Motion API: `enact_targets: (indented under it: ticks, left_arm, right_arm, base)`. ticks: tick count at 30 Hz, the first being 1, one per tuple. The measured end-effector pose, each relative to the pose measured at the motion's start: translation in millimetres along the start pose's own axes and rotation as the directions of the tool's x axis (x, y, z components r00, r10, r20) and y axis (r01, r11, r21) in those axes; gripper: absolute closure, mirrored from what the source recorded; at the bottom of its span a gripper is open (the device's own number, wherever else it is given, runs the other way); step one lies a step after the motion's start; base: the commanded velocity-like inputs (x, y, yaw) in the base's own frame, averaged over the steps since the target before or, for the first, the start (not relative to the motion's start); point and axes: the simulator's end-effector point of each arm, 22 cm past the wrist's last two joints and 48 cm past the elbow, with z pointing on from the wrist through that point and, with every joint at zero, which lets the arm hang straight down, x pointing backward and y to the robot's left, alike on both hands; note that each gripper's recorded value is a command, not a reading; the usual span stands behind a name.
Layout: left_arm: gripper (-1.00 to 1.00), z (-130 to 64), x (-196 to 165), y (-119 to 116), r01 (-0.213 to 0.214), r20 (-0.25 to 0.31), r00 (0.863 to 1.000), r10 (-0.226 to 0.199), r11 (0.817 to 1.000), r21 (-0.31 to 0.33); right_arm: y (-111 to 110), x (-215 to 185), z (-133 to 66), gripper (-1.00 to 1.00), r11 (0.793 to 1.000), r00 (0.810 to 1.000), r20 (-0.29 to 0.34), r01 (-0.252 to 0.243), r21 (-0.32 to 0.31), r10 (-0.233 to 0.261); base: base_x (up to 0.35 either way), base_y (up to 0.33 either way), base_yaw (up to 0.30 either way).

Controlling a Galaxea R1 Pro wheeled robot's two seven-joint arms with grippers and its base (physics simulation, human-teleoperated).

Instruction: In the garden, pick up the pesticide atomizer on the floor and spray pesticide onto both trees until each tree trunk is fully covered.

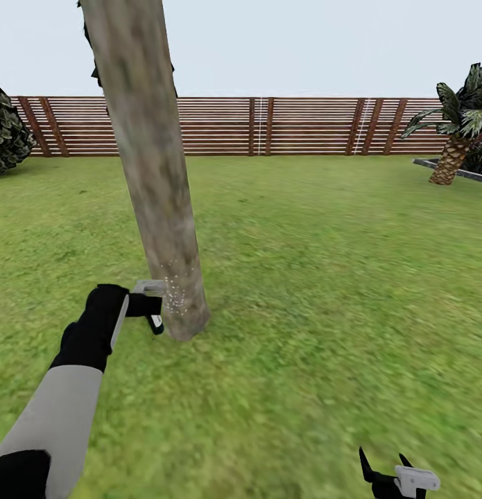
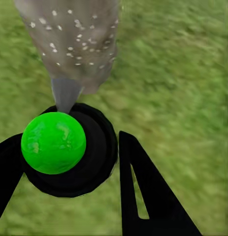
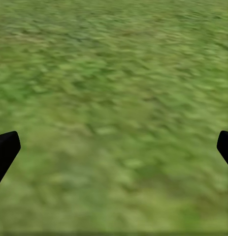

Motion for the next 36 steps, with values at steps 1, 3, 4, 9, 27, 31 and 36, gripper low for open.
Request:
enact_targets:
  ticks: [1, 3, 4, 9, 27, 31, 36]
  left_arm:
    - [1.00, -0.8, -8, -15, 0.000, 0.011, 1.000, -0.001, 1.000, 0.024]
    - [1.00, -1.3, -10, -14, -0.007, 0.013, 1.000, 0.007, 1.000, 0.015]
    - [1.00, -1.6, -10, -12, -0.007, 0.014, 1.000, 0.007, 1.000, 0.011]
    - [1.00, -7.4, -10, 27, -0.006, 0.012, 1.000, 0.007, 0.999, -0.052]
    - [1.00, -18.6, -30, 57, 0.001, 0.029, 1.000, 0.002, 0.996, -0.093]
    - [1.00, -15.3, -19, 68, 0.005, 0.004, 1.000, -0.005, 0.994, -0.105]
    - [1.00, 5.8, 15, 55, -0.010, -0.083, 0.997, 0.003, 0.996, -0.084]
  right_arm:
    - [0, 0, 0.0, -1.00, 1.000, 1.000, 0.000, 0.000, 0.000, 0.000]
    - [0, 0, 0.0, -1.00, 1.000, 1.000, 0.000, 0.000, 0.000, 0.000]
    - [0, 0, 0.0, -1.00, 1.000, 1.000, 0.000, 0.000, 0.000, 0.000]
    - [0, 0, 0.0, -1.00, 1.000, 1.000, 0.000, 0.000, 0.000, 0.000]
    - [0, 0, 0.0, -1.00, 1.000, 1.000, 0.000, 0.000, 0.000, 0.000]
    - [0, 0, 0.0, -1.00, 1.000, 1.000, 0.000, 0.000, 0.000, 0.000]
    - [0, 0, 0.0, -1.00, 1.000, 1.000, 0.000, 0.000, 0.000, 0.000]
  base:
    - [0.000, 0.000, 0.000]
    - [0.000, 0.000, 0.000]
    - [0.000, 0.000, 0.000]
    - [0.000, 0.000, 0.000]
    - [0.000, 0.000, 0.000]
    - [0.000, 0.000, 0.000]
    - [0.000, 0.000, 0.000]
